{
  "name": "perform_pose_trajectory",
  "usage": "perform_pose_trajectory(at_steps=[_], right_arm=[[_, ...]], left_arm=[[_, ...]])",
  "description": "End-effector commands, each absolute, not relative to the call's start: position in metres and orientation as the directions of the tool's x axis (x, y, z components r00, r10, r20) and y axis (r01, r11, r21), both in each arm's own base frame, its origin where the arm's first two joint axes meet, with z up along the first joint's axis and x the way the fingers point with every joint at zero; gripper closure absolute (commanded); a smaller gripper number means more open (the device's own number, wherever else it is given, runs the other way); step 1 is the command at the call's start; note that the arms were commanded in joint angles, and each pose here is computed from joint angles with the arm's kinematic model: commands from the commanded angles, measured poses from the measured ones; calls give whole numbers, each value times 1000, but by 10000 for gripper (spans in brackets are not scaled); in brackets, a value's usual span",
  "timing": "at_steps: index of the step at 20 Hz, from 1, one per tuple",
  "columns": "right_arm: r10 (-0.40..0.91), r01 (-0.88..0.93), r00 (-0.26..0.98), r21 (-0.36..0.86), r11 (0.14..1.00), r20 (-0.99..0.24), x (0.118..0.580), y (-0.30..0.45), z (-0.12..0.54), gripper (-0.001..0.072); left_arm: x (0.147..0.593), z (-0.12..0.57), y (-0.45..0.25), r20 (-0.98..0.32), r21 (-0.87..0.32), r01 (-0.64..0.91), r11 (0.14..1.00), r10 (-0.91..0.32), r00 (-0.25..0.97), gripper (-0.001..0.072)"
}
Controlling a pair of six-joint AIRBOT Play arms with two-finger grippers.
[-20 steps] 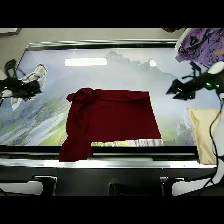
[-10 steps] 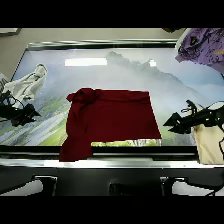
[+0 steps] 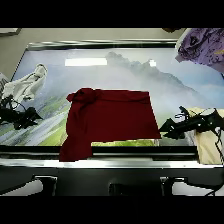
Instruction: Fold the clothes and pants, and hang the long-sleeved shirts on hangers.
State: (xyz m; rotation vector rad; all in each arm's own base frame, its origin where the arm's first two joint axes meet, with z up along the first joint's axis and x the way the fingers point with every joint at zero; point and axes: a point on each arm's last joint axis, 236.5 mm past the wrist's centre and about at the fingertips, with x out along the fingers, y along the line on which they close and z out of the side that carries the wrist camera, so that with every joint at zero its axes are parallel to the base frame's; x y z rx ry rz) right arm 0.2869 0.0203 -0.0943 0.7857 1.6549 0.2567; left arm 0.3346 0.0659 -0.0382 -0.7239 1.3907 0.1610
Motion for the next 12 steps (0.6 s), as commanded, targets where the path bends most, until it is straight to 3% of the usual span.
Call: perform_pose_trajectory(at_steps=[1, 2, 5, 6, 9, 12], right_arm=[[607, 309, -126, 551, 776, -784, 280, 46, -105, 233], [593, 289, -155, 538, 792, -790, 276, 51, -107, 255], [556, 240, -213, 508, 827, -804, 266, 57, -111, 578], [560, 242, -216, 512, 824, -800, 265, 58, -109, 656], [555, 231, -194, 512, 827, -809, 269, 57, -103, 685], [547, 215, -164, 511, 832, -821, 272, 56, -94, 685]], left_arm=[[332, -38, 60, -923, -385, -513, 767, -332, 196, 314], [332, -39, 60, -922, -386, -512, 767, -333, 196, 314], [335, -45, 52, -908, -420, -457, 784, -362, 212, 313], [336, -48, 44, -892, -451, -434, 780, -392, 224, 313], [335, -62, 8, -852, -523, -331, 785, -471, 229, 313], [331, -79, -25, -858, -512, -248, 822, -476, 192, 313]])
